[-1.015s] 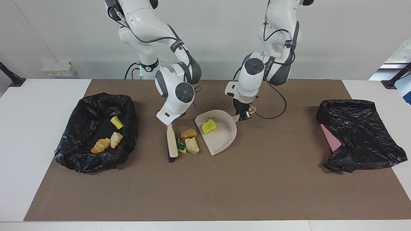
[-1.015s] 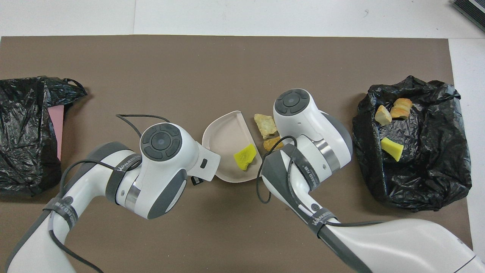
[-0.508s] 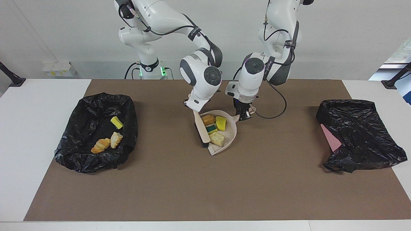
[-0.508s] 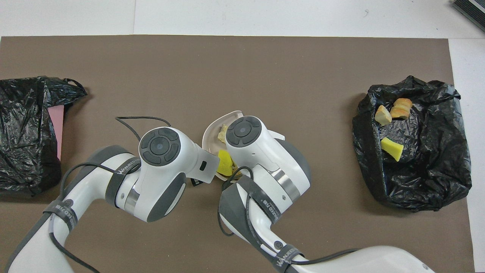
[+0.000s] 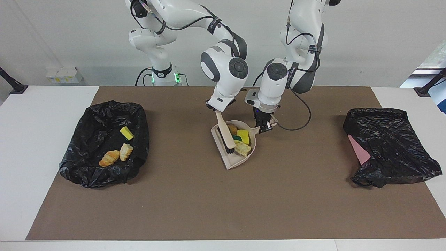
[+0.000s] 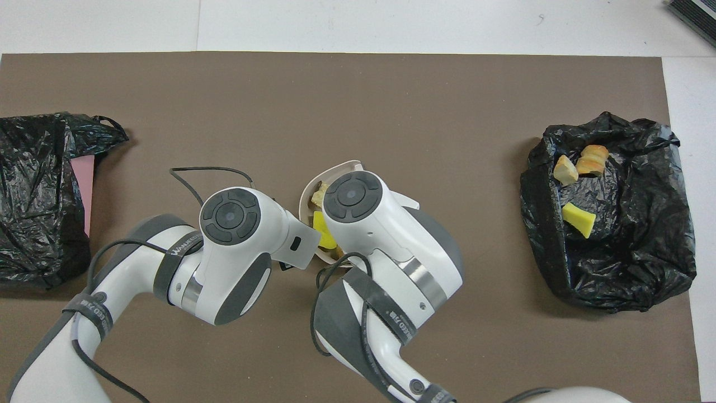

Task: Sweep and dump trash in bin
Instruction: 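Sweep the sponge pieces into the dustpan with the right gripper, then carry the loaded dustpan with the left gripper toward the nearby trash bag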

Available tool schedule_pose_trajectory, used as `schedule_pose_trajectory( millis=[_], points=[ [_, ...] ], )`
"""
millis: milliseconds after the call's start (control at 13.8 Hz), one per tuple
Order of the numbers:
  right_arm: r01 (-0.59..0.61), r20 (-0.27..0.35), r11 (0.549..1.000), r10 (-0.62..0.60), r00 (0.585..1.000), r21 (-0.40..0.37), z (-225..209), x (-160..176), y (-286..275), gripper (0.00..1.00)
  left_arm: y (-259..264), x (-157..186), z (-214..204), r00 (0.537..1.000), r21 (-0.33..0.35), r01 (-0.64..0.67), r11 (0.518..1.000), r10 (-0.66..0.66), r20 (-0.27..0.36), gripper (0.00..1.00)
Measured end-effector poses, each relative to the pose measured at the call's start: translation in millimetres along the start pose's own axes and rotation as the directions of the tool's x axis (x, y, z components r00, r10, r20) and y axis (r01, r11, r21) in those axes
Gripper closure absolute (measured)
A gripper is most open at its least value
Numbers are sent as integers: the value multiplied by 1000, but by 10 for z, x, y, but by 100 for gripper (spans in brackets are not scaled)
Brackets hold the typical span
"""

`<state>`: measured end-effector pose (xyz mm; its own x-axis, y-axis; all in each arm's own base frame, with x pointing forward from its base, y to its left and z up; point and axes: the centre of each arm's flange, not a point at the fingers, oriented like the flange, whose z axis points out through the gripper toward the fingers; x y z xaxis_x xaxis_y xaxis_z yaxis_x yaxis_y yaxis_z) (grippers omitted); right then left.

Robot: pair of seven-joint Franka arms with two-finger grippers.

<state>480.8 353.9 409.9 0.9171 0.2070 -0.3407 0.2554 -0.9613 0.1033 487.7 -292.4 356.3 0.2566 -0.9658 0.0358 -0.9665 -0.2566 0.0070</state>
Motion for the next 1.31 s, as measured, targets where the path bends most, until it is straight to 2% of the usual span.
schedule_pose_trajectory(
  millis=[218,508,798,870,1160,1305],
  points=[
    [-87,5,995,87,996,41,-245,-143,184,74,-364,-375,-5,999,-2,-36,999,36,-10,69],
    [-166,16,986,165,986,35,-192,-341,-64,74,-721,-759,-97,999,1,-32,999,32,-16,69],
    [-217,-23,964,223,975,151,147,-726,-539,74,-1038,-929,-507,1000,7,-19,1000,19,-20,69],
    [-220,-21,963,226,974,159,257,-870,-638,74,-1138,-1019,-611,1000,13,-13,1000,13,-24,69],
    [-231,-38,966,237,971,118,746,-1424,-1157,74,-1537,-1460,-1077,999,55,-20,998,22,-40,69],
    [-227,-34,969,231,972,94,968,-1619,-1338,74,-1634,-1619,-1245,999,48,-13,999,15,-36,69]
  ],
)
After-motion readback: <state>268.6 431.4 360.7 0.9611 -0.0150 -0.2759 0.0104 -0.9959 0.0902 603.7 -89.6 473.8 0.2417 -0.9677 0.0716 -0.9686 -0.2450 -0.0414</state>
